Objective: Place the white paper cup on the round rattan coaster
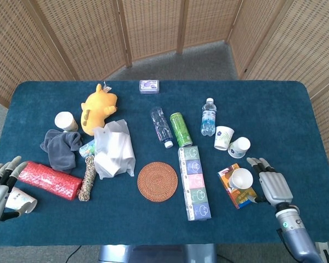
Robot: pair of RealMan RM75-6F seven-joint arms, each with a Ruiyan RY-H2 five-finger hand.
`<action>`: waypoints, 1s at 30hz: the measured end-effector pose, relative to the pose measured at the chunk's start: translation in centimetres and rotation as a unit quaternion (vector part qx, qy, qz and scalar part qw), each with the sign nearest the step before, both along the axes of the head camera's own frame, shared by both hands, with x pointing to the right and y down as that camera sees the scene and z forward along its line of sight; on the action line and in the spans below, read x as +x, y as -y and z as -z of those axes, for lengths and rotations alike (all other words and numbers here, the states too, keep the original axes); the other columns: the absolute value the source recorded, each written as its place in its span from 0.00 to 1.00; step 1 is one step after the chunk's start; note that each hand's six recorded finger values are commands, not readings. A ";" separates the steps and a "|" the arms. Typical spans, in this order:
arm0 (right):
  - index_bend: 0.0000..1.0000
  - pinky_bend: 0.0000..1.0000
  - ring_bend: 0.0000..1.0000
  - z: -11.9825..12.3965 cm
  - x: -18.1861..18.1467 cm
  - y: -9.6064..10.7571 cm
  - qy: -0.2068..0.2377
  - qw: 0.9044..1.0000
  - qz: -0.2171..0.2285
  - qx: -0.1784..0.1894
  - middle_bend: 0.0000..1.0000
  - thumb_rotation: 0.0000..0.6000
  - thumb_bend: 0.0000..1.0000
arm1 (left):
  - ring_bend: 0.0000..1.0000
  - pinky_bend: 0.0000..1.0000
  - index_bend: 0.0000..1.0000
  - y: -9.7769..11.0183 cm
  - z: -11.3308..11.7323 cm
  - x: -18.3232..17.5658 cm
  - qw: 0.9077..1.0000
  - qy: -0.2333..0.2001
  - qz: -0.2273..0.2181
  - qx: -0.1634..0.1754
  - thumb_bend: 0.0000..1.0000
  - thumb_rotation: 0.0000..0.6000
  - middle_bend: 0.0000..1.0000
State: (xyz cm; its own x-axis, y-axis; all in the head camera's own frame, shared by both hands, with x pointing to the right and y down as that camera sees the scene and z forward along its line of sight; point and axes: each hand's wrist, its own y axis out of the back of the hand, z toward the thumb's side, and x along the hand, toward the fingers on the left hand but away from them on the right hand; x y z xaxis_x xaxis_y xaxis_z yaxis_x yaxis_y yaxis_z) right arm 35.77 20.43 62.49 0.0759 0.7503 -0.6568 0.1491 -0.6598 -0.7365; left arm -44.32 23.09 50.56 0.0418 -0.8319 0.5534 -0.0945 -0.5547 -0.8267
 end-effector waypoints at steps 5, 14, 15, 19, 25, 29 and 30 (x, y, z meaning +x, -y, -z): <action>0.21 0.31 0.20 -0.5 -0.3 0.1 -0.004 1.000 0.001 0.010 0.31 1.00 0.04 | 0.00 0.00 0.00 0.0 0.0 0.0 1.000 0.000 0.000 -0.001 0.27 1.00 0.00; 0.32 0.35 0.31 -0.4 -0.8 0.3 -0.001 0.999 0.002 0.040 0.43 1.00 0.10 | 0.00 0.00 0.00 -0.1 -0.1 0.0 1.000 0.002 -0.001 -0.003 0.27 1.00 0.00; 0.33 0.36 0.32 -0.4 -0.9 0.4 0.001 0.999 0.001 0.041 0.44 1.00 0.11 | 0.00 0.00 0.00 -0.1 -0.1 0.0 1.000 0.002 -0.001 -0.004 0.27 1.00 0.00; 0.36 0.38 0.36 0.0 -1.3 0.6 0.007 0.999 0.005 0.053 0.48 1.00 0.14 | 0.00 0.00 0.00 -0.2 -0.2 0.1 1.000 0.002 -0.002 -0.004 0.27 1.00 0.00; 0.40 0.41 0.38 0.3 -1.8 0.7 0.013 0.998 0.007 0.068 0.51 1.00 0.17 | 0.00 0.00 0.00 -0.2 -0.1 0.1 1.000 0.002 -0.002 -0.003 0.27 1.00 0.00; 0.40 0.41 0.38 0.7 -2.4 0.8 0.025 0.997 0.006 0.069 0.51 1.00 0.17 | 0.00 0.00 0.00 -0.2 -0.1 0.1 1.000 0.001 -0.001 -0.005 0.28 1.00 0.00; 0.40 0.41 0.38 0.8 -2.6 0.8 0.030 0.997 0.005 0.069 0.51 1.00 0.17 | 0.00 0.00 0.00 -0.2 -0.1 0.0 1.000 0.001 -0.001 -0.005 0.27 1.00 0.00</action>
State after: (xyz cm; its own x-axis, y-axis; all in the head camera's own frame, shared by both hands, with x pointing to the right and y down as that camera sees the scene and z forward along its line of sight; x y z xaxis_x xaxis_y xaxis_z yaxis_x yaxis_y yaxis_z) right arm 33.13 19.60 61.72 0.1199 0.8323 -0.5412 0.1885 -0.5543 -0.8107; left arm -44.27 23.27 50.68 0.0419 -0.8264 0.5615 -0.0918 -0.5628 -0.8214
